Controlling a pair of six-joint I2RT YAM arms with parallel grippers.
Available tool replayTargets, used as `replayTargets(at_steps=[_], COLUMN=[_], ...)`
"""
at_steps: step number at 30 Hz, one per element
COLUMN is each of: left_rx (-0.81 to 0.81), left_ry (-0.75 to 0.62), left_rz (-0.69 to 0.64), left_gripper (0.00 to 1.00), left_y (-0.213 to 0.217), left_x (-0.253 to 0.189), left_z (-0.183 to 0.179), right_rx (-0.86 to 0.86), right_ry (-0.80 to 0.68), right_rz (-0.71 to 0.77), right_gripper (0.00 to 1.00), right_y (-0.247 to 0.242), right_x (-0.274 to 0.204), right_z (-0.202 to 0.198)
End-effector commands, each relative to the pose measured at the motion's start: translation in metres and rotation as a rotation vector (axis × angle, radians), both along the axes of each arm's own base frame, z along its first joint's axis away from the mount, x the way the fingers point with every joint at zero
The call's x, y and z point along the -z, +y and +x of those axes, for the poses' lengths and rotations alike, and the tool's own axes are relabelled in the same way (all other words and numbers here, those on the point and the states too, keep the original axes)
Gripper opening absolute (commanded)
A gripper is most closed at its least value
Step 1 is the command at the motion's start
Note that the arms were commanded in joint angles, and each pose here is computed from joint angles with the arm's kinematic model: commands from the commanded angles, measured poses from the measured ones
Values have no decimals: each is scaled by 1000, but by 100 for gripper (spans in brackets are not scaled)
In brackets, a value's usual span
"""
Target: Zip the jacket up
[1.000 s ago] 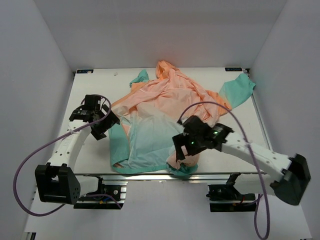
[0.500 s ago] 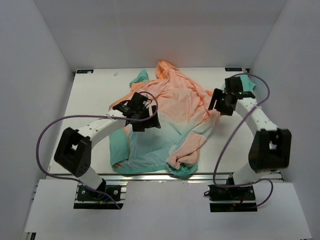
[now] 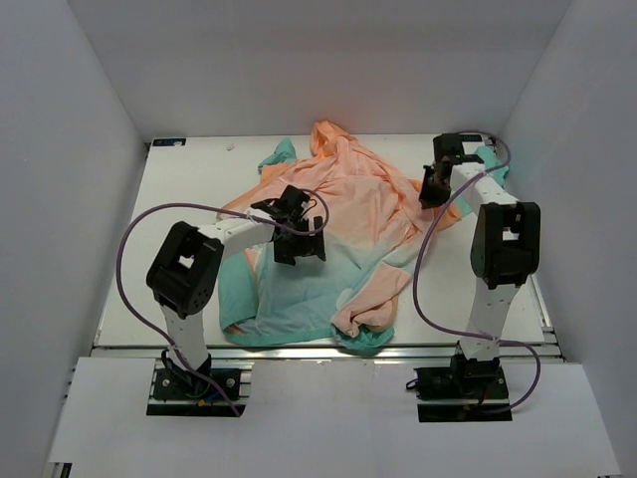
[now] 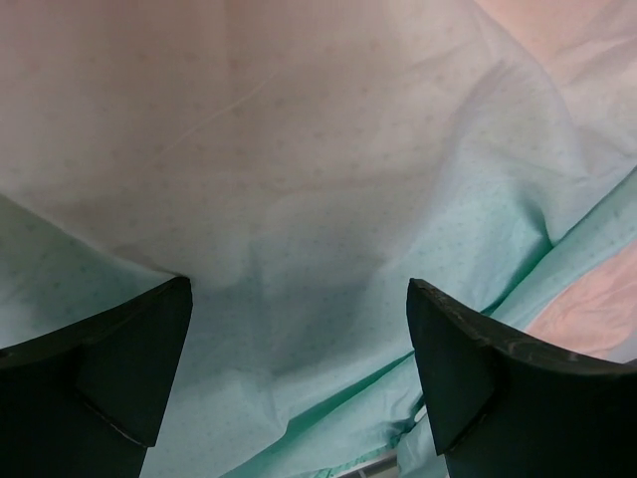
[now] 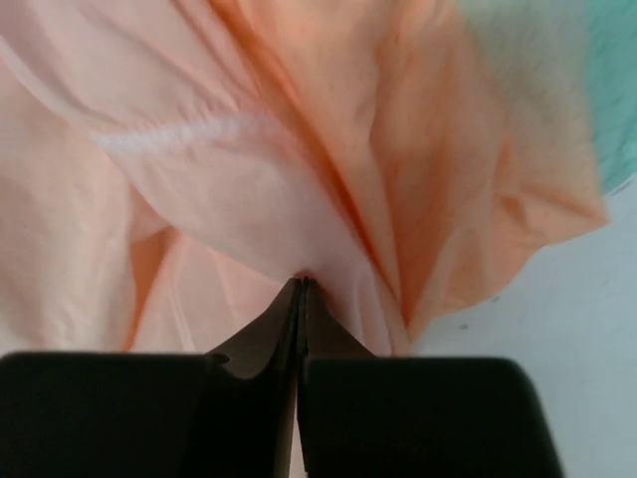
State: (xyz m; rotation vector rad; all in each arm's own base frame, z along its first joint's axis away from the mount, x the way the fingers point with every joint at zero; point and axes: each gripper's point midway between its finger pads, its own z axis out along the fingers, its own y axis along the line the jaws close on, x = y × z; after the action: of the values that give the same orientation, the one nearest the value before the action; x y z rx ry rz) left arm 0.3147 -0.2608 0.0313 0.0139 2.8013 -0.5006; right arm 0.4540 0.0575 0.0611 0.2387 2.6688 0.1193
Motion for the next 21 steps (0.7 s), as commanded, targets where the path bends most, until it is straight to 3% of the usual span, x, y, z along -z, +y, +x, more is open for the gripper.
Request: replayTargets(at_steps=[1, 6, 9, 10, 11, 13, 14, 17, 18, 21], left_rx=[40, 27, 32, 45, 65, 99, 111, 214, 293, 470], left_ry=[-5, 1, 8, 5, -8, -84, -157, -365, -408, -493], left_rz=[15, 61, 87, 86, 80, 76, 134, 235, 237, 176], left_gripper=[98, 98, 98, 98, 98, 98, 98, 98, 98, 98], left_y=[-1, 6, 11, 10, 8, 1, 6, -14, -34, -72], left_x=[6, 15, 18, 13, 7, -23, -36, -96, -108, -137], left_z=[4, 5, 2, 2, 3, 7, 14, 8, -11, -46], right_rx=[15, -40, -82, -84, -92, -87, -83, -93, -111, -114], right_ry=[-217, -285, -254, -208, -136, -132, -152, -124, -113, -134], right_rz=[-31, 13, 9, 6, -3, 40, 68, 229, 266, 267], right_gripper=[0, 0, 0, 18, 25, 26, 27, 49, 55, 59], right_y=[-9, -2, -7, -9, -13, -21, -21, -28, -24, -23], right_x=[-70, -99, -108, -102, -73, -65, -60, -49, -45, -42], right_z=[56, 81, 81, 70, 53, 36, 36, 9, -6, -21])
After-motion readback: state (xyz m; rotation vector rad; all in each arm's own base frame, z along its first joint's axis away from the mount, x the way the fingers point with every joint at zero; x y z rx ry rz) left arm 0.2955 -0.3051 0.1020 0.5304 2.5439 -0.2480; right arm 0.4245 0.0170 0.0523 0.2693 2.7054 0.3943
